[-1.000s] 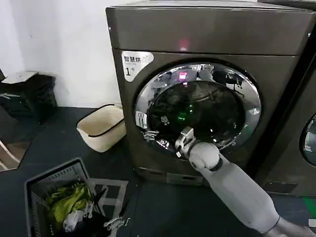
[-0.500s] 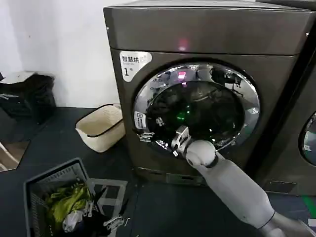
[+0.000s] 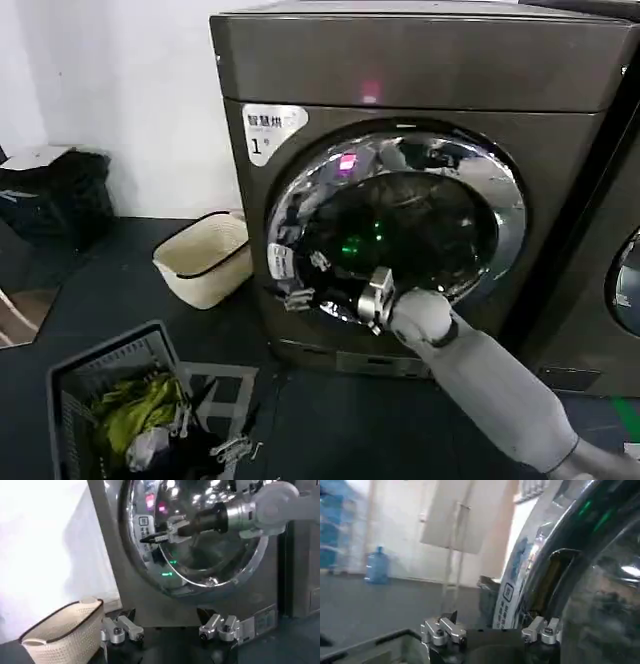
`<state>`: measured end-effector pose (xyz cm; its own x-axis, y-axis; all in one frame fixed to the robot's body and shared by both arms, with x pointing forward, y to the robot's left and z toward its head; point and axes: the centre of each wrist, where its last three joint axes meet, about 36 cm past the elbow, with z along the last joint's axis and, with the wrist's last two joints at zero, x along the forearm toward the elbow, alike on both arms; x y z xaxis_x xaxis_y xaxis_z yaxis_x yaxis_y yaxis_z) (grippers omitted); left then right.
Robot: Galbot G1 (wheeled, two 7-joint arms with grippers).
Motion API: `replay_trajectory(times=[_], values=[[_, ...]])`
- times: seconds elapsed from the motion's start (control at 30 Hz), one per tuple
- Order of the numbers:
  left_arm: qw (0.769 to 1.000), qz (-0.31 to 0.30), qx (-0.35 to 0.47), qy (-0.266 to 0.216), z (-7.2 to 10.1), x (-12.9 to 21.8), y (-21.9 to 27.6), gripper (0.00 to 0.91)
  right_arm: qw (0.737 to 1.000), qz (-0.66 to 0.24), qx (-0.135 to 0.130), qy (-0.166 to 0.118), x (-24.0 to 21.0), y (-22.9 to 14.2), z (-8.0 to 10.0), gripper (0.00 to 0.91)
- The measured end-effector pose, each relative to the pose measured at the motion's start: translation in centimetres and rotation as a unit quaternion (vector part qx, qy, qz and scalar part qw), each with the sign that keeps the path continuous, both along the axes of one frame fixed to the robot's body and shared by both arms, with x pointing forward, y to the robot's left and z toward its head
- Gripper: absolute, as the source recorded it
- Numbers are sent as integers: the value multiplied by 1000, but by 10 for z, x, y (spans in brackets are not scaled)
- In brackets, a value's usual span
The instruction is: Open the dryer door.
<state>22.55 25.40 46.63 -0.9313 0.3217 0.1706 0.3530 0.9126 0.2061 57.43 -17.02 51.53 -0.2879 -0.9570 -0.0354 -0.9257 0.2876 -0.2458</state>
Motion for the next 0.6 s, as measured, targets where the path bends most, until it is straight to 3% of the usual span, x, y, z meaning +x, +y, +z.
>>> replay_trajectory(times=[0.27, 0.6], values=[[1000, -16, -12, -15, 0, 12, 13, 907, 996, 91, -4, 5, 0, -37, 1, 907], [998, -44, -10, -33, 5, 38, 35, 907, 985, 172, 10, 11, -12, -74, 4, 907]])
